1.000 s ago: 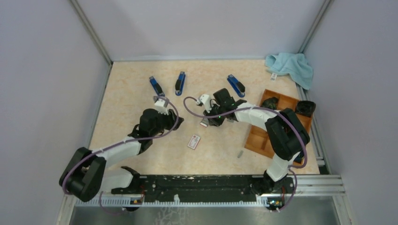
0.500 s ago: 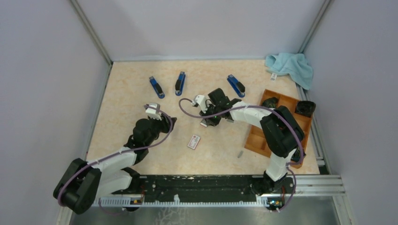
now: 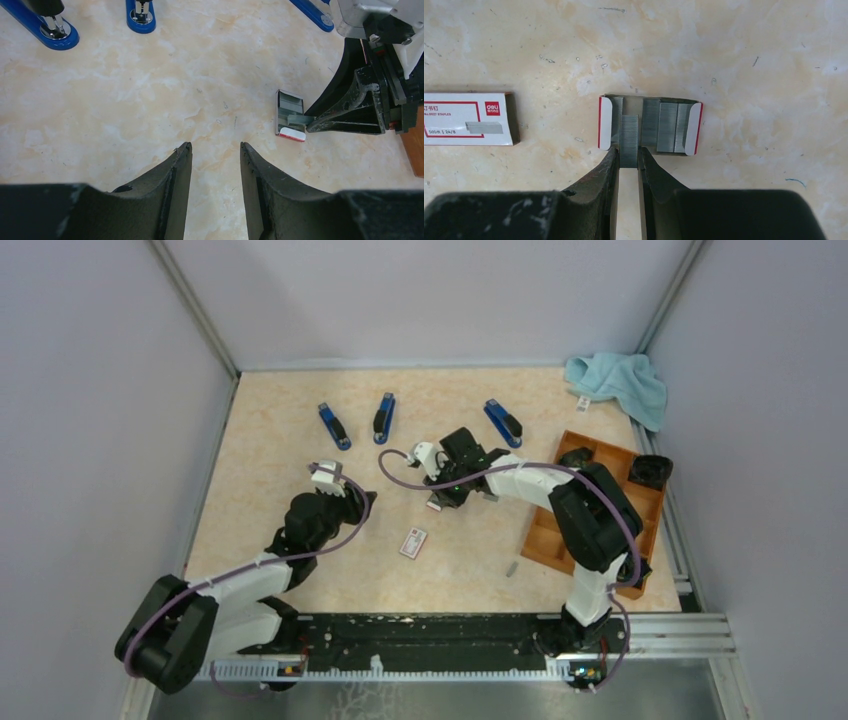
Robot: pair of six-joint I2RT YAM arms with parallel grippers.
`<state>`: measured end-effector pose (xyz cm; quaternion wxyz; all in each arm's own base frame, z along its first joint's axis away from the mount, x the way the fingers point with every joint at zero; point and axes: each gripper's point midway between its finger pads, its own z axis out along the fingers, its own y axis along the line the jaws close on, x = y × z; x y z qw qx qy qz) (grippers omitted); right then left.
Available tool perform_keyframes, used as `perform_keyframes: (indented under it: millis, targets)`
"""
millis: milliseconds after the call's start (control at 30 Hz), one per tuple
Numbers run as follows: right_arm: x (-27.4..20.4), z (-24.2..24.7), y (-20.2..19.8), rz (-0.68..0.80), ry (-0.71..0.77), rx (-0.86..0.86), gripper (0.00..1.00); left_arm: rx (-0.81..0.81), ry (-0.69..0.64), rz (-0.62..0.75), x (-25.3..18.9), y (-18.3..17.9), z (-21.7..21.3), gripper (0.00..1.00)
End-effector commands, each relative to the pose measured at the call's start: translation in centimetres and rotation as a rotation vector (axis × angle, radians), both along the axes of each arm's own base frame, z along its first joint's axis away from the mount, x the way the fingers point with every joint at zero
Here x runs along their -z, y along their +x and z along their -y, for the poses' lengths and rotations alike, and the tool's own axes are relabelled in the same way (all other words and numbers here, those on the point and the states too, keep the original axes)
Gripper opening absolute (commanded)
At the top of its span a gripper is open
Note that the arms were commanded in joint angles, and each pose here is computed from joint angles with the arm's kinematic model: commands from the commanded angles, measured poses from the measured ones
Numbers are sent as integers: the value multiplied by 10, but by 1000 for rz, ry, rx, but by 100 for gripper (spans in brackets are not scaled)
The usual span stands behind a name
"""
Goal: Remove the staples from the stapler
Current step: Place the staple in the staple box.
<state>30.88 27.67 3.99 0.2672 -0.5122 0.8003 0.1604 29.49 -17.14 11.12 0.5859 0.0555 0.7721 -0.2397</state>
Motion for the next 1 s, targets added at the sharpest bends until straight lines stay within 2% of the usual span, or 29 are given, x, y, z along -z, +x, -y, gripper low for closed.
perform_keyframes:
  millis: [0, 967]
  targets:
    - [-12, -12, 12, 47, 19, -7, 10, -7, -19, 52, -17, 8, 3, 47]
    - [-9, -15, 13, 54, -8, -4, 11, -5, -14, 43, -16, 10, 4, 47]
